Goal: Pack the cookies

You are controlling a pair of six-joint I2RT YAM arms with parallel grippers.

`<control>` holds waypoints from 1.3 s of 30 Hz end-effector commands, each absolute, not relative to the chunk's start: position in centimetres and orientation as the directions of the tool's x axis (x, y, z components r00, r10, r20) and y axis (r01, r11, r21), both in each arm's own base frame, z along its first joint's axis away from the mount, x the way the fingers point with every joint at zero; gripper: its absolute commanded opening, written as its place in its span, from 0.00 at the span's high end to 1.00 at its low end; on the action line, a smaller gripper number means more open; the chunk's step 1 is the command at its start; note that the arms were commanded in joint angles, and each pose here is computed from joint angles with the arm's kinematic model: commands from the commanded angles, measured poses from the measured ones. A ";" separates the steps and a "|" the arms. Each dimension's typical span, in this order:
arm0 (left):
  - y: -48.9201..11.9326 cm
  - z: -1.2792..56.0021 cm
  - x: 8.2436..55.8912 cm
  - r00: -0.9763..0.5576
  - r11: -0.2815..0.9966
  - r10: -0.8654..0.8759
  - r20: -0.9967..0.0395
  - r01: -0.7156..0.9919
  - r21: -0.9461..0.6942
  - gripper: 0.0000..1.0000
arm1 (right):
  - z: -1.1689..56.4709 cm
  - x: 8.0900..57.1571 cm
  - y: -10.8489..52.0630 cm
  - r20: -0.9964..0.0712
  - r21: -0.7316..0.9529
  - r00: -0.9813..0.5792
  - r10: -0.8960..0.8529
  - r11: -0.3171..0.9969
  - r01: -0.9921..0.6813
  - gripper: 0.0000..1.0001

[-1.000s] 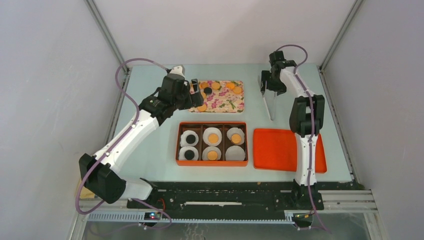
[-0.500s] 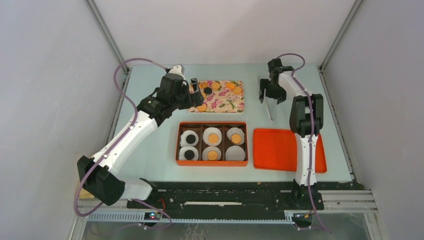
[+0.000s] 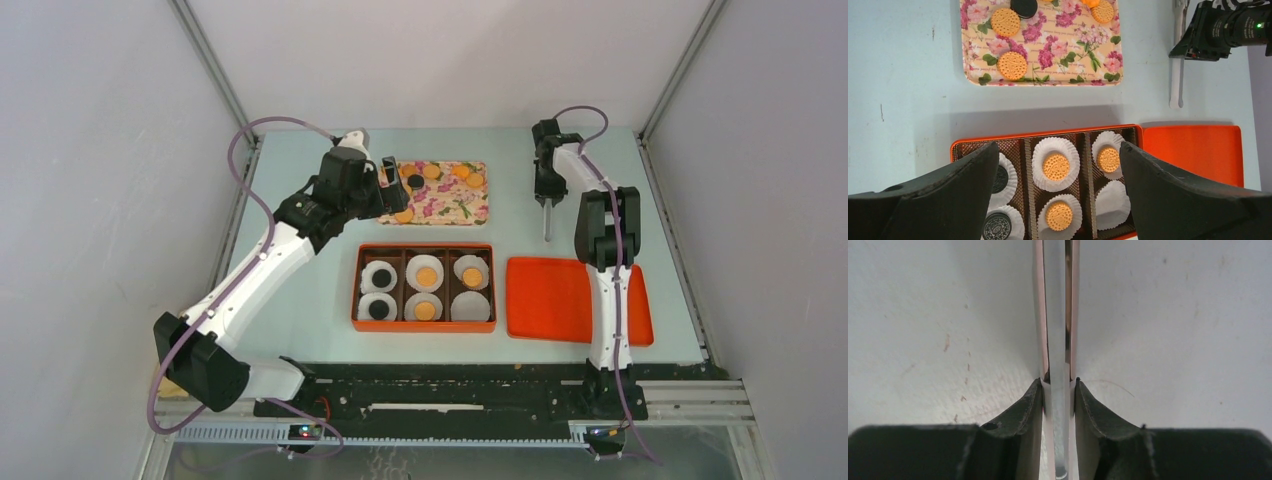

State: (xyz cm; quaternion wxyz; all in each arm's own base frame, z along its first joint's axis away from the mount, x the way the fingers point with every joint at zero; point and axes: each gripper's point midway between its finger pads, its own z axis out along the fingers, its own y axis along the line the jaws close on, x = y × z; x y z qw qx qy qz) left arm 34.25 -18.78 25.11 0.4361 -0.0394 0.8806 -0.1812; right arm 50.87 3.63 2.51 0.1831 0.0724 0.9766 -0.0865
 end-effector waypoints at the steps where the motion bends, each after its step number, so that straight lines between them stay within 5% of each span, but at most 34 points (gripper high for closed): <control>1: -18.5 27.1 34.3 -0.572 0.921 -0.256 -0.779 0.099 -0.376 0.05 | 9.1 51.6 3.8 -0.515 -0.165 -0.854 0.074 0.969 0.184 0.70; 9: -17.9 28.0 34.1 -0.549 0.926 -0.256 -0.796 0.096 -0.364 0.05 | 16.3 50.7 6.0 -0.609 -0.181 -0.793 -0.015 0.976 0.120 0.69; 17: -17.5 30.4 35.0 -0.546 0.872 -0.338 -0.767 0.124 -0.473 0.05 | 17.9 47.5 9.0 -0.512 -0.220 -0.849 -0.132 0.975 -0.019 0.64; 30: -21.8 33.2 45.8 -0.532 0.769 -0.432 -0.728 0.205 -0.606 0.06 | 20.9 40.5 15.4 -0.587 0.021 -0.788 -0.185 0.970 -0.243 0.68; 39: -26.4 30.1 47.3 -0.639 0.685 -0.409 -0.652 0.257 -0.682 0.08 | 22.7 38.0 19.1 -0.629 0.160 -0.749 -0.207 0.909 -0.386 0.69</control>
